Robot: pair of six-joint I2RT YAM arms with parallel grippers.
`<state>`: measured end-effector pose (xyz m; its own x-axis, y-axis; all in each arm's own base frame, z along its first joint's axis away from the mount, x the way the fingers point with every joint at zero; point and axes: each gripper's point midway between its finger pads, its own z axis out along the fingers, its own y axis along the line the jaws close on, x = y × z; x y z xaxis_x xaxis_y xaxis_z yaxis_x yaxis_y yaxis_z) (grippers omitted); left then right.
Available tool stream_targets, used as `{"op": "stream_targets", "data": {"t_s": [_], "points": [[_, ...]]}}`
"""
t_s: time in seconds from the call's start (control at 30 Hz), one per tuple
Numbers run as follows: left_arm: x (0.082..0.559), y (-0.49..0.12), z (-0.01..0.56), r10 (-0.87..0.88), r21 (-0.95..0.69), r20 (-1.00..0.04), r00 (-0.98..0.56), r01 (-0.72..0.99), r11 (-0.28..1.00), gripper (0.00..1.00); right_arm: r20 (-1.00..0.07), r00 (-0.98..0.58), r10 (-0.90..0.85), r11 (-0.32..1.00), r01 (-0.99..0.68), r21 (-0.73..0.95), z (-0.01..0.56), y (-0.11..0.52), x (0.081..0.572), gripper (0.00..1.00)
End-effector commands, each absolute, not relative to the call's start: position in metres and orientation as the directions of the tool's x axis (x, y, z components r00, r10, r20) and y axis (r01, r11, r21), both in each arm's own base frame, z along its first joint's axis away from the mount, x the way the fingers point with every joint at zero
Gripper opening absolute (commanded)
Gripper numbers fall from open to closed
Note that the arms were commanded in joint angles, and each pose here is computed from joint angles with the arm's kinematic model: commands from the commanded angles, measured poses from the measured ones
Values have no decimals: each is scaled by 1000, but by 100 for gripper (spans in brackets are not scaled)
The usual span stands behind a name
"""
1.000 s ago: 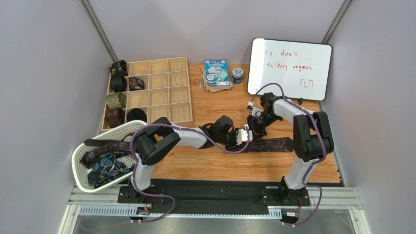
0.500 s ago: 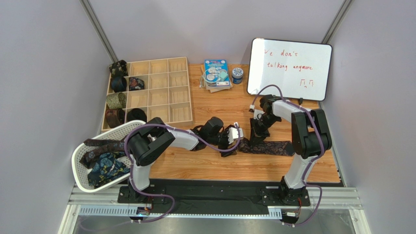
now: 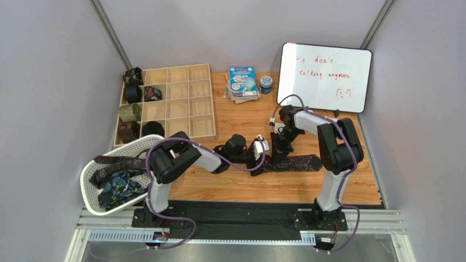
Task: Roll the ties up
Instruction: Roll the tie at the center of the board.
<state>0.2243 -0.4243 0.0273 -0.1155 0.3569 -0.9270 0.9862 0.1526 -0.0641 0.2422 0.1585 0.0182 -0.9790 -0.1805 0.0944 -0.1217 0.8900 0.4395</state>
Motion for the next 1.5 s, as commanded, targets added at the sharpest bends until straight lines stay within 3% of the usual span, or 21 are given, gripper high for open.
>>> {"op": "stream_targets", "data": {"t_s": [0.0,0.23,0.37,0.53,0.7,0.73,0.83,1.07,1.3,1.47], "points": [[217,-440,44,244,-135,-956,-160,984,115,79,-17,-982,-190,927,-185,325,-24,153,273,0],[223,-444,36,242,-179,-947,-210,973,145,66,-5,-989,-148,916,-139,376,-27,166,273,0],[225,-442,27,283,-163,-937,-204,973,162,46,0,-990,-144,908,-132,397,-25,170,271,0],[215,-422,-2,438,-56,-891,-116,987,149,36,-4,-985,-173,889,-157,431,-2,173,269,2],[207,-400,-35,589,-21,-802,-96,991,134,32,-31,-985,-168,840,-159,519,45,174,277,23],[207,-396,-39,605,-17,-791,-96,991,136,31,-6,-985,-170,838,-148,526,51,172,271,33],[204,-389,-49,644,-18,-758,-99,991,131,30,5,-987,-160,830,-132,542,67,164,267,39],[200,-385,-55,676,-47,-728,-116,992,119,31,-1,-993,-114,767,-88,636,89,166,259,40],[200,-390,-54,681,-61,-723,-120,992,111,32,-7,-990,-138,745,-108,658,82,183,249,48],[199,-389,-53,688,-64,-717,-116,993,101,34,6,-986,-165,751,-121,649,67,189,245,43]]}}
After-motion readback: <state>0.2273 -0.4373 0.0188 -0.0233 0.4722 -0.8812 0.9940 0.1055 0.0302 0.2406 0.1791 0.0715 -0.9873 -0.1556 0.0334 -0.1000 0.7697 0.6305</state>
